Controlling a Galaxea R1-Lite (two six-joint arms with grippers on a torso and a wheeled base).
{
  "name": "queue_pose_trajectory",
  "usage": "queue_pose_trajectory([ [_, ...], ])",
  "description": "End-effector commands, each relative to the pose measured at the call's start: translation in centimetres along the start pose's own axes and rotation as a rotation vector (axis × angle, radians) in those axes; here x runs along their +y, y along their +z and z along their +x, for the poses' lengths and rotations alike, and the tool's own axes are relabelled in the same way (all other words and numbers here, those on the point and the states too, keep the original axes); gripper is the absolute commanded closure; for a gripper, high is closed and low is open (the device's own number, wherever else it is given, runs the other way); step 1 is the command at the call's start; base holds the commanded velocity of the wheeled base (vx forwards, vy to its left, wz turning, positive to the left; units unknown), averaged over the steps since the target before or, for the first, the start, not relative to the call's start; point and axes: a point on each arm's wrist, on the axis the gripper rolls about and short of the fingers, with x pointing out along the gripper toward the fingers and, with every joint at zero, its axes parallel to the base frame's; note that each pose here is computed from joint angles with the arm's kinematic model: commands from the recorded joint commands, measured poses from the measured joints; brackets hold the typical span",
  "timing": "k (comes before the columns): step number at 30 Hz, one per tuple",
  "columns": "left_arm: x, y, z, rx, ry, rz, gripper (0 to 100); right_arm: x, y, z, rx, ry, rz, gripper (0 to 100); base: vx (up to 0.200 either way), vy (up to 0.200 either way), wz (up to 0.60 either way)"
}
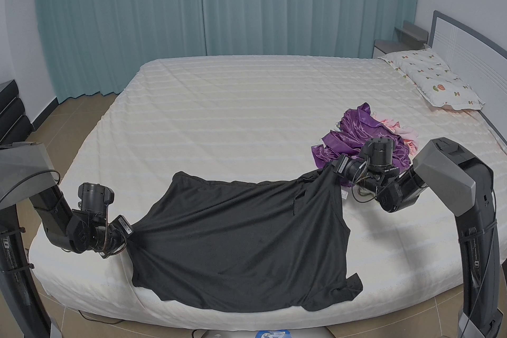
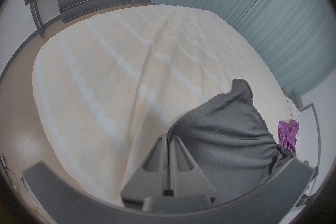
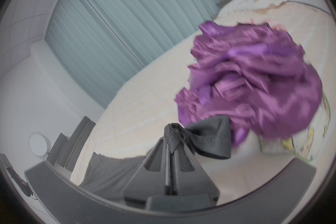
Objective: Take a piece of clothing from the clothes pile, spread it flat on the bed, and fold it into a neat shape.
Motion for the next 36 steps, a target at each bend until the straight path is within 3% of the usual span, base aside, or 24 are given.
queue_pose_trajectory([
  [1, -0.1, 0.1, 0.0, 0.005, -0.012, -0.006, 100, 1.1, 0.6, 1.4, -0.050, 0.046, -0.051, 100, 0.000, 0.000, 0.00],
  [4, -0.1, 0.1, 0.0, 0.005, -0.016, -0.011, 100, 1.5, 1.0, 1.8, -0.072, 0.063, -0.065, 100, 0.000, 0.000, 0.00],
  [5, -0.2, 0.1, 0.1, 0.004, -0.021, -0.027, 100, 1.5, 1.1, 2.2, -0.082, 0.070, -0.066, 0, 0.000, 0.000, 0.00],
  [8, -0.4, 0.2, 0.1, 0.009, -0.033, -0.044, 100, 0.4, -0.5, 2.8, -0.035, 0.045, -0.072, 0, 0.000, 0.000, 0.00],
  [12, -0.3, 0.1, 0.2, 0.025, -0.040, -0.045, 100, -2.1, -2.2, 1.9, 0.097, -0.047, -0.109, 0, 0.000, 0.000, 0.00],
  [17, -0.3, 0.1, 0.3, 0.027, -0.037, -0.044, 100, -3.0, -0.7, 0.2, 0.084, -0.068, -0.096, 0, 0.000, 0.000, 0.00],
  [18, -0.2, 0.0, 0.3, 0.027, -0.037, -0.044, 100, -3.1, 0.6, -1.2, 0.078, -0.061, -0.074, 0, 0.000, 0.000, 0.00],
  [22, -0.3, 0.0, 0.2, 0.026, -0.039, -0.043, 100, -2.8, 1.2, -4.1, 0.136, -0.043, -0.008, 0, 0.000, 0.000, 0.00],
  [28, -0.3, 0.1, 0.1, 0.023, -0.043, -0.044, 100, -3.0, -2.1, -7.8, 0.289, -0.040, 0.022, 0, 0.000, 0.000, 0.00],
  [30, -0.3, 0.0, 0.1, 0.025, -0.040, -0.043, 100, -3.2, -4.5, -8.9, 0.361, -0.031, 0.022, 0, 0.000, 0.000, 0.00],
  [36, -0.3, 0.0, 0.1, 0.025, -0.040, -0.043, 100, -3.2, -7.4, -9.5, 0.436, -0.016, 0.022, 0, 0.000, 0.000, 0.00],
])
